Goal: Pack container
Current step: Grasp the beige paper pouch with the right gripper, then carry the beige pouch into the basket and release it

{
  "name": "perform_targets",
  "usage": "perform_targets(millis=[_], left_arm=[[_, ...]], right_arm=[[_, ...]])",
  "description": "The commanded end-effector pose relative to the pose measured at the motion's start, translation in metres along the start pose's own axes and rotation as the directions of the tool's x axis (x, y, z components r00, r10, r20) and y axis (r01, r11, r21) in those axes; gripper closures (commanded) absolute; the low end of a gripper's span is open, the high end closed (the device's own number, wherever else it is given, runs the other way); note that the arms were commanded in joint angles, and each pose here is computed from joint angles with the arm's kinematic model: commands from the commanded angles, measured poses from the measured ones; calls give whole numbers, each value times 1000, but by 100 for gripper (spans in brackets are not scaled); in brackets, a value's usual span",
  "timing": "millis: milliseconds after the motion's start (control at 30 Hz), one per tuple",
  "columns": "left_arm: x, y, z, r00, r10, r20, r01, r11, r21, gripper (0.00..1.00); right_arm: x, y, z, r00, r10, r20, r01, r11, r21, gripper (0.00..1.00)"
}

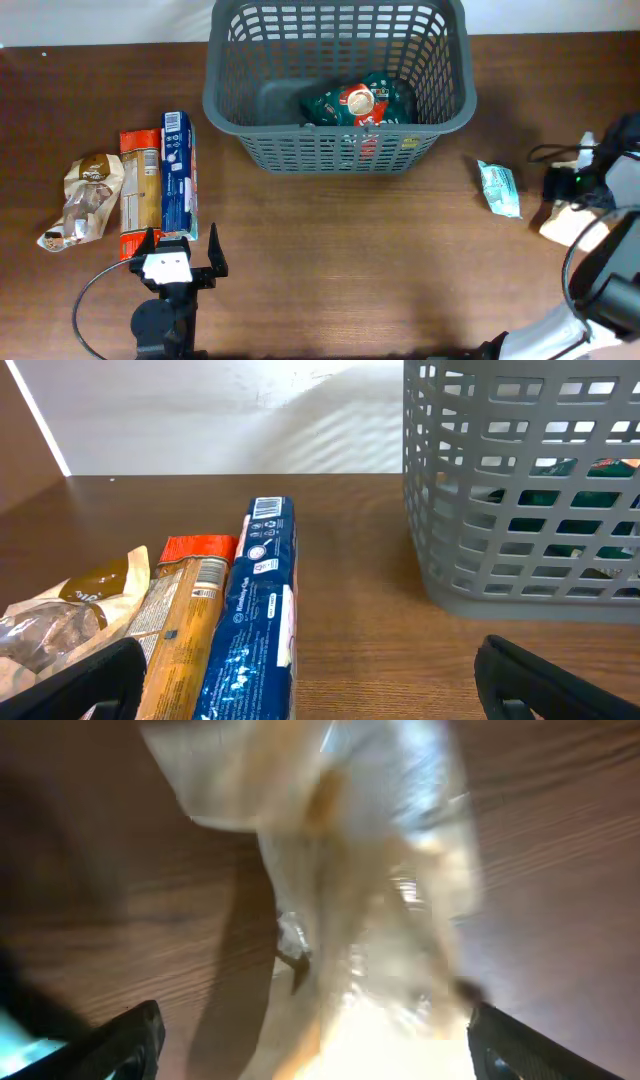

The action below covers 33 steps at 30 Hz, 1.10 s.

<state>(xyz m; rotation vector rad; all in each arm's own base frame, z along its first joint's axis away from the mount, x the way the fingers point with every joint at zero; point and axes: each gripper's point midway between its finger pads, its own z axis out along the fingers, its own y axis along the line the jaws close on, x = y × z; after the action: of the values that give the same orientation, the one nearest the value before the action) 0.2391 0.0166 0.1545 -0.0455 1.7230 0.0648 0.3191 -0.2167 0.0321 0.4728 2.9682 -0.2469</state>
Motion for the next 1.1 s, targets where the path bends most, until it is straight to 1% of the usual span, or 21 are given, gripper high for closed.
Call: perform_targets(millis=[0, 33, 100, 133, 167, 200, 233, 333, 433, 500, 533, 600, 667, 700, 733, 833, 900, 933, 967, 1033, 1067], left_arm=[[3, -2, 1, 1000, -5, -2, 5, 1000, 9, 1], [3, -2, 1, 1000, -5, -2, 5, 1000, 9, 1], [3, -2, 1, 1000, -5, -2, 5, 1000, 9, 1], [3, -2, 1, 1000, -5, -2, 5, 1000, 9, 1], [3, -2, 1, 1000, -5, -2, 5, 1000, 9, 1], [3, -2, 1, 1000, -5, -2, 5, 1000, 9, 1], [3, -2, 1, 1000, -5, -2, 5, 1000, 9, 1], [3, -2, 1, 1000, -5, -2, 5, 1000, 9, 1], [3, -2, 1, 1000, -5, -2, 5, 1000, 9, 1], [2, -2, 1, 1000, -5, -1, 5, 1000, 9, 1], [3, -2, 1, 1000, -5, -2, 5, 1000, 9, 1], [3, -2, 1, 1000, -5, -2, 5, 1000, 9, 1], [3, -2, 1, 1000, -5, -2, 5, 1000, 9, 1], [3, -2, 1, 1000, -5, -2, 5, 1000, 9, 1], [3, -2, 1, 1000, -5, -2, 5, 1000, 9, 1], [3, -2, 1, 1000, -5, -2, 5, 1000, 9, 1], [3, -2, 1, 1000, -5, -2, 5, 1000, 9, 1], [3, -2, 1, 1000, -5, -2, 5, 1000, 9, 1], [3, -2, 1, 1000, -5, -2, 5, 1000, 9, 1], [3, -2, 1, 1000, -5, -2, 5, 1000, 9, 1], [3, -2, 1, 1000, -5, -2, 5, 1000, 9, 1]], right_arm=[[14, 7, 26, 997, 18, -74, -20, 999, -26, 12], [15, 8, 29, 996, 29, -79, -31, 999, -26, 26], [13, 8, 34, 996, 50, -77, -52, 998, -26, 48], [11, 8, 34, 996, 61, -70, -63, 998, -25, 63], [9, 8, 34, 995, 73, -61, -75, 997, -22, 82], [7, 7, 34, 995, 89, -53, -90, 996, -20, 95], [4, 6, 32, 994, 102, -47, -103, 995, -19, 96], [-12, 2, 16, 992, 128, -21, -128, 992, -21, 96], [-46, -4, -30, 989, 135, 53, -133, 990, -52, 97], [-77, -5, -81, 979, 148, 143, -133, 985, -111, 96], [-93, -4, -116, 964, 171, 201, -141, 978, -154, 96], [-120, 7, -184, 928, 183, 324, -103, 963, -249, 96], [-137, 26, -255, 876, 164, 454, -11, 947, -321, 96], [-142, 39, -298, 834, 140, 533, 52, 943, -329, 96], [-142, 48, -325, 803, 121, 584, 90, 944, -319, 96], [-136, 97, -401, 674, 11, 739, 270, 927, -260, 96], [-125, 142, -439, 574, -78, 815, 413, 887, -206, 96], [-119, 162, -449, 536, -119, 836, 474, 862, -180, 96], [-108, 198, -460, 472, -190, 861, 575, 807, -137, 97], [-96, 240, -464, 410, -262, 873, 674, 732, -97, 97], [-90, 266, -460, 368, -315, 875, 733, 677, -65, 96]])
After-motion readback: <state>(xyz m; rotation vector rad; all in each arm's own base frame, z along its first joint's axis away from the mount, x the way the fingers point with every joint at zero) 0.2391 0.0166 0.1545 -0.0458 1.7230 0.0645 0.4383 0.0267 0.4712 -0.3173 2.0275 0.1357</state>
